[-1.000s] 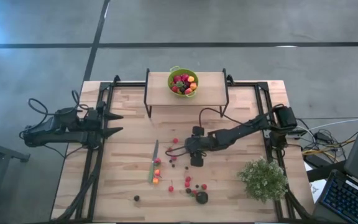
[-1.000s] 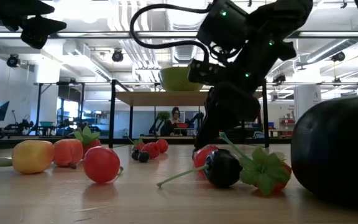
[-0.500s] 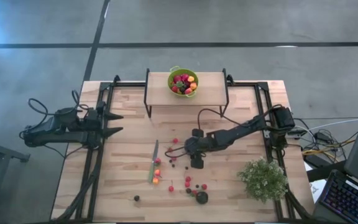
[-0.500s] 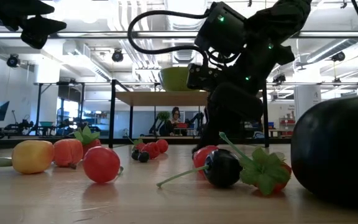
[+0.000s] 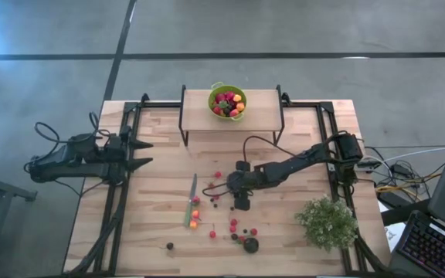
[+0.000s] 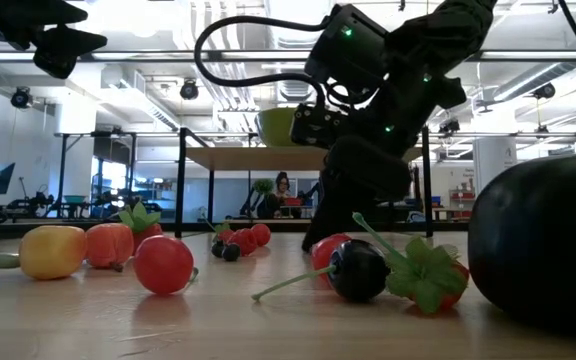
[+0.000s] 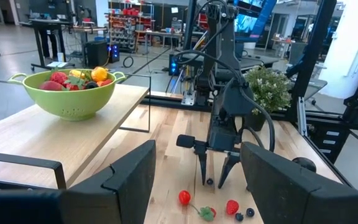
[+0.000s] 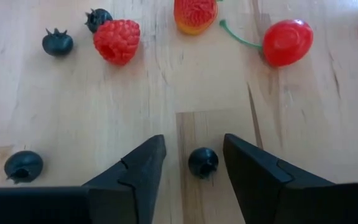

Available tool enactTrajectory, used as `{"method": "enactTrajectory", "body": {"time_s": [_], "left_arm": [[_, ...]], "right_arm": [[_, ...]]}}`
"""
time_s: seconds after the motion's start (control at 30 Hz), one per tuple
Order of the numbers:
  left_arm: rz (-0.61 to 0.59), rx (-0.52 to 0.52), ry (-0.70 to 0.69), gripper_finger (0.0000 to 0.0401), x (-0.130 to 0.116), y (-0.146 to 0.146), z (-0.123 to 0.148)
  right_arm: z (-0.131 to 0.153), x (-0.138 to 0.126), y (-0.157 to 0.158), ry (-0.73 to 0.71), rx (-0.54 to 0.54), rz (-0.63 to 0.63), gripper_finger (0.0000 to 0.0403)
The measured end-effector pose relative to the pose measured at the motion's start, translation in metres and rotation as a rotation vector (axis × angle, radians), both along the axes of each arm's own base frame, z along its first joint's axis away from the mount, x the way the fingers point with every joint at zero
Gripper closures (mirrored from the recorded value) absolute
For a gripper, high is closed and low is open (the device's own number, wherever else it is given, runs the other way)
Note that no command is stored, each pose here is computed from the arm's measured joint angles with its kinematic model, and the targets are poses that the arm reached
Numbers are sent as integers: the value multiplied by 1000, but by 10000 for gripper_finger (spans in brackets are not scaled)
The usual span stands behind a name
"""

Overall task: Pick & Place Fruit
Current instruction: Put the blueberry into the green colander on the shelf

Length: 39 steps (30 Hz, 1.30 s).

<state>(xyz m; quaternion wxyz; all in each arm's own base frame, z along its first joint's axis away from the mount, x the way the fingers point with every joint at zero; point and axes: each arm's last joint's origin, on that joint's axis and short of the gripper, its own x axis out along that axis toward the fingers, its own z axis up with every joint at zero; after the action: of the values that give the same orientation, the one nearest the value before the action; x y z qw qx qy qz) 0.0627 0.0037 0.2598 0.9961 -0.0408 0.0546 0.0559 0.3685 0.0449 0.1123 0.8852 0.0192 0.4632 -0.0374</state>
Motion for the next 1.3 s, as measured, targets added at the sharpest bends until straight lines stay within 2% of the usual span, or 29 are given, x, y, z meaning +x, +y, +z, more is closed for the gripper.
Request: {"method": "enactTrajectory", "body": {"time_s": [0.53, 0.67, 1.03, 1.3], "left_arm": [[0, 0, 0, 160, 0, 0, 0], [0, 0, 1, 160, 0, 0, 0], [0, 0, 0, 160, 0, 0, 0], [0, 0, 0, 160, 0, 0, 0]], "right_arm": [[2, -1, 0, 2, 0, 6, 333], [2, -2, 0, 9, 0, 4, 336], [2, -3, 0, 15, -6, -2, 296], [2, -3, 0, 18, -6, -1, 332]]}}
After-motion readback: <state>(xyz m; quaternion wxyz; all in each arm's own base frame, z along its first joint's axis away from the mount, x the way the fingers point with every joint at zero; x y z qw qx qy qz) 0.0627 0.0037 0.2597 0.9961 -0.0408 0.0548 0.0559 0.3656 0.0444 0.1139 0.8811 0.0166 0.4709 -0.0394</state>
